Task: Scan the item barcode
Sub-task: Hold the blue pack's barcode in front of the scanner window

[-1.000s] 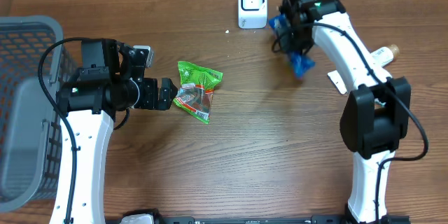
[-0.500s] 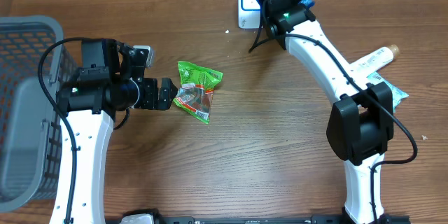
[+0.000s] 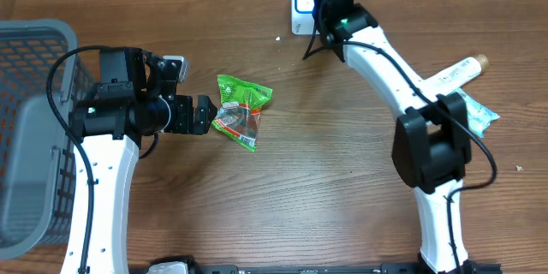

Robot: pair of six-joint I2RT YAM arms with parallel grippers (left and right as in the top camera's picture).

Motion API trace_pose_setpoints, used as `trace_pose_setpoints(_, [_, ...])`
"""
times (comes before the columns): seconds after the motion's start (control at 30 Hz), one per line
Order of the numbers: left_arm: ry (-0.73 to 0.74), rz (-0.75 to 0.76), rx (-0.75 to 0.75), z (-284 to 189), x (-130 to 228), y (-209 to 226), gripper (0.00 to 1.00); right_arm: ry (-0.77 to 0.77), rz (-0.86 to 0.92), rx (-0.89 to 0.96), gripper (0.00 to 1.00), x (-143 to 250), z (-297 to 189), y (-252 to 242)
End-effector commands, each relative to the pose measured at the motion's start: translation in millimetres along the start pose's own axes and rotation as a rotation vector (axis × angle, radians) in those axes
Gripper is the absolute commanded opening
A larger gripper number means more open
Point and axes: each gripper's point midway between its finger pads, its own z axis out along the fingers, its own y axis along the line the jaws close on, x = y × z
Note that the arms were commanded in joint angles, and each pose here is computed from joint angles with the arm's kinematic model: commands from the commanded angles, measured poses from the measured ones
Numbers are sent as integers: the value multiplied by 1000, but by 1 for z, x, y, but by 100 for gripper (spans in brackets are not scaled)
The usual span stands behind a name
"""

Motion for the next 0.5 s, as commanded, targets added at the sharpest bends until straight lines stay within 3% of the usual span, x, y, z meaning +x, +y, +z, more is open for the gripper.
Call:
trace_pose_setpoints(0.0, [3,-12,9,2,0,-2,99,17,-11,48,4,6,10,15])
trace_pose_setpoints(0.47, [3,-12,9,2,0,-2,100,21,-40,13,4,28,27,73])
